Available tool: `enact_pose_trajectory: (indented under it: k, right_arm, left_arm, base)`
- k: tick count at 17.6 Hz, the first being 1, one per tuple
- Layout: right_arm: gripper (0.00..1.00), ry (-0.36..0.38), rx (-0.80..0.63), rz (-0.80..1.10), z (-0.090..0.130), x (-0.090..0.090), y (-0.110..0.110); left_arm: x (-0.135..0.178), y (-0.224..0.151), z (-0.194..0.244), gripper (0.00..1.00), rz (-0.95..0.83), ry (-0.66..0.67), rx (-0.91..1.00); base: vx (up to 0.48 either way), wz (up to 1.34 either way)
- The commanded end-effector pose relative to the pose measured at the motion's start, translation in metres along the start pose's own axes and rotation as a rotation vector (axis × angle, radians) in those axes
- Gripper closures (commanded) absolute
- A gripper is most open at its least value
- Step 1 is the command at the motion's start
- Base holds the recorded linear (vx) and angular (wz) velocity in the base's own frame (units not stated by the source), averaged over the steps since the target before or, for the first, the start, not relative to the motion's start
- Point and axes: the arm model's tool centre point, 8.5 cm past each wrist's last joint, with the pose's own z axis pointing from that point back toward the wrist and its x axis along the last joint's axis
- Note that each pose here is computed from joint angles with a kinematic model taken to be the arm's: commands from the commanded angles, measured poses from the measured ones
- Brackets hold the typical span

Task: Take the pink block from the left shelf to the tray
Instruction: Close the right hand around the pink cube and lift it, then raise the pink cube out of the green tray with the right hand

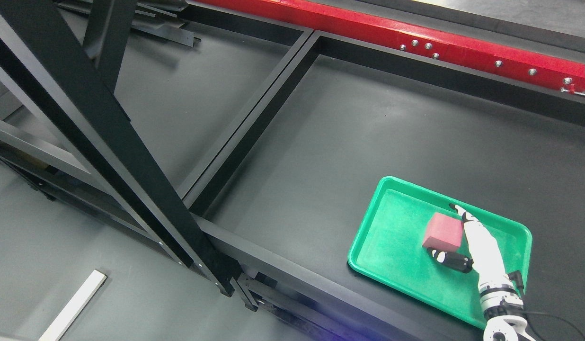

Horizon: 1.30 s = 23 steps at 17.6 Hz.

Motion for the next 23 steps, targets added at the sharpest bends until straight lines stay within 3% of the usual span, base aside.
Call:
enact_pose_trajectory:
  k: [1,4,6,13,23]
  right_arm:
    - [0.58,0.044,0.037,0.025,-0.002,-0.012,0.011]
    - [0.79,0.031,0.035,0.018,-0.001,-0.010,0.011]
    - [0.97,-0.032,0.024,-0.001,-0.002,-0.002,0.010]
    - [0.97,-0.209,-0.205,-0.147,0.003,0.019,-0.036]
    - [0.97,-0.245,-0.393,-0.295,0.017,0.014,-0.079]
  left_arm:
    - [-0.005,0.012,0.002,0.00,-0.004,0.008,0.018]
    - [-0.005,0.012,0.002,0.00,-0.004,0.008,0.018]
    - [-0.005,0.012,0.002,0.00,-0.004,0.008,0.018]
    - [-0.005,0.012,0.002,0.00,-0.004,0.008,0.018]
    - [-0.005,0.012,0.002,0.00,-0.004,0.008,0.018]
  base:
    - [0.000,0.00]
    - [0.000,0.00]
    - [0.000,0.00]
    - [0.000,0.00]
    - [0.000,0.00]
